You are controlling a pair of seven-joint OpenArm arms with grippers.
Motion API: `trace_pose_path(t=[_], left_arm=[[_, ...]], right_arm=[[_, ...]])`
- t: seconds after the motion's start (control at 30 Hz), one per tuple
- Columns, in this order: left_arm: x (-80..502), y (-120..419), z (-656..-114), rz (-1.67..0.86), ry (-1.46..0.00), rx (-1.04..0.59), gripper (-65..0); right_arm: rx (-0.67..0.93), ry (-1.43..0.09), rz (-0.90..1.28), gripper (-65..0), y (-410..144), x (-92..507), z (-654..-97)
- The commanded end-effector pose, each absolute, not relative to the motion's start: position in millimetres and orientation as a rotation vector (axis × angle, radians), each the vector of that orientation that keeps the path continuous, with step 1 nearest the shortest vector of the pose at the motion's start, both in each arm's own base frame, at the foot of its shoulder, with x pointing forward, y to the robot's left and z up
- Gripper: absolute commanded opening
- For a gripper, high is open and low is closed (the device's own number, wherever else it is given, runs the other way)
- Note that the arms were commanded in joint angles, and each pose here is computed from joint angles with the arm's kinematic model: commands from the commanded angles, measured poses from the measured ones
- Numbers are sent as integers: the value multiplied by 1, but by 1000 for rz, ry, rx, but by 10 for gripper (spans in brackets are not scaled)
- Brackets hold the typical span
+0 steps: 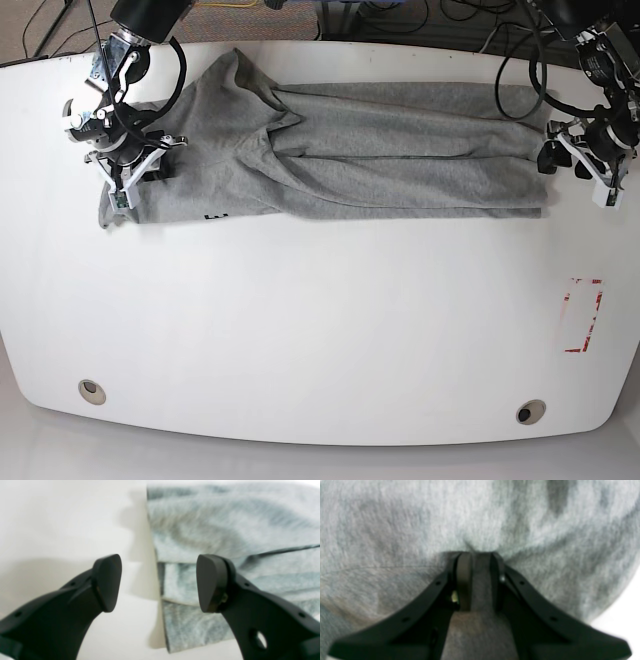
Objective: Layout the t-shirt on the table in an organized manner, then fold the t-shirt properly
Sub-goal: 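Open the left gripper and move it to the strip's other end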
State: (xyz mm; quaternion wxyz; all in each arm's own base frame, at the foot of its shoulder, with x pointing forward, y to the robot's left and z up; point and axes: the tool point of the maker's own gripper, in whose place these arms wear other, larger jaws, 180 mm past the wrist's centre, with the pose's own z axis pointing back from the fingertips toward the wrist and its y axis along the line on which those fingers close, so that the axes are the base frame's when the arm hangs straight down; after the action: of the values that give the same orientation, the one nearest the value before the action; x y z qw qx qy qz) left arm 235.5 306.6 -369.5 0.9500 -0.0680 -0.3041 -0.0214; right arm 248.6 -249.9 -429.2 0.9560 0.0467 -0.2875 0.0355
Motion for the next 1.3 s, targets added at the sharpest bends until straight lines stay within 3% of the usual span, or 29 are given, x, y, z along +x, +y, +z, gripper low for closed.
trace_pose_path(t=[0.0,1.1,1.27], left_arm=[[239,312,-369,-26,-636,-168,-210],[262,238,-399,-119,-604,-367,-211],[262,231,-402,-139,-592,-377,-285]], right_arm=[[59,-502,79,-528,-257,236,-438],[59,-498,79,-528,-257,234,-439],[59,-498,79,-528,-257,234,-439]])
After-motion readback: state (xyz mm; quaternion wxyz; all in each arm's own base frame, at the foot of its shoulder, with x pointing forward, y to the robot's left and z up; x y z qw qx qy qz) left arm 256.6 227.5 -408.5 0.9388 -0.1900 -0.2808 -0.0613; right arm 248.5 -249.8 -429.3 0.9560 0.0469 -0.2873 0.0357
